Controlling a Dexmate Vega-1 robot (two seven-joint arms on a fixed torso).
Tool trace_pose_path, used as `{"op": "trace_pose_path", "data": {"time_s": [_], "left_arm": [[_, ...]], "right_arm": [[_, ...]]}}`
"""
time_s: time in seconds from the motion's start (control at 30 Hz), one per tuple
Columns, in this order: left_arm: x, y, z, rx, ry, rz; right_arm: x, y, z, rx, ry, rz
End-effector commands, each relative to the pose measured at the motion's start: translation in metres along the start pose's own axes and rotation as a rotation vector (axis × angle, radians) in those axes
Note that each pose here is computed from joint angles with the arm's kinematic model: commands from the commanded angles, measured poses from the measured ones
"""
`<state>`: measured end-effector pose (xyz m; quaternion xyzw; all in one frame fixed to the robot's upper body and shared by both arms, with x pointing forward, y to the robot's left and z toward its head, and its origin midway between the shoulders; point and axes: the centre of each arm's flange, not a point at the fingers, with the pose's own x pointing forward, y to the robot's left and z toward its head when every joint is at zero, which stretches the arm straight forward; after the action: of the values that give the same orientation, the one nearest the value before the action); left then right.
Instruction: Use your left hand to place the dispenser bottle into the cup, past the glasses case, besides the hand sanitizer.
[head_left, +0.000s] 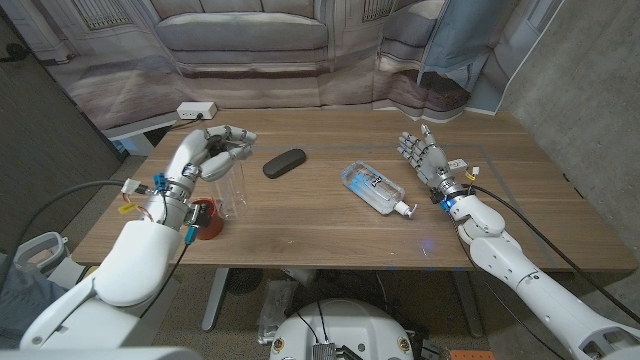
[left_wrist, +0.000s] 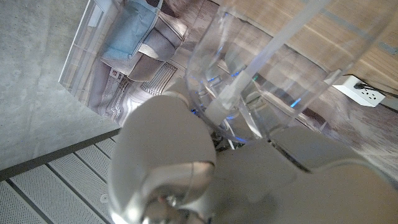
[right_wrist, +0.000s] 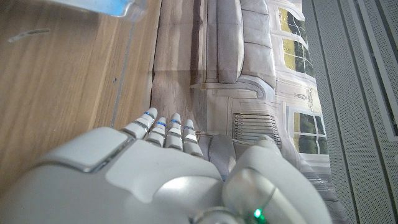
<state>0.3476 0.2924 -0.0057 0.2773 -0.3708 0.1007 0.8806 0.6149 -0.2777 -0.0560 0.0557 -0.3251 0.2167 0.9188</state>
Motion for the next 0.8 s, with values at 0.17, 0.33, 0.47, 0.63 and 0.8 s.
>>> {"op": "trace_pose_path", "data": {"time_s": [0.17,0.33,0.47,0.63,0.8], "left_arm": [[-0.005,0.017,-0.013,-0.01,0.042,0.044],[-0.007,0.024,-0.017,-0.01,0.057,0.056],[-0.008,0.029,-0.022,-0.008,0.078,0.059],[-0.009,0.033,-0.026,0.002,0.109,0.069],[-0.01,0.036,-0.028,0.04,0.147,0.086]], "right_arm": [[0.005,0.002,-0.004,0.001,0.006,0.007],[0.006,0.004,-0.004,0.003,0.006,0.009],[0.008,0.006,-0.005,0.002,0.007,0.015],[0.01,0.009,-0.006,0.004,0.009,0.02],[0.013,0.012,-0.007,0.006,0.013,0.023]]}}
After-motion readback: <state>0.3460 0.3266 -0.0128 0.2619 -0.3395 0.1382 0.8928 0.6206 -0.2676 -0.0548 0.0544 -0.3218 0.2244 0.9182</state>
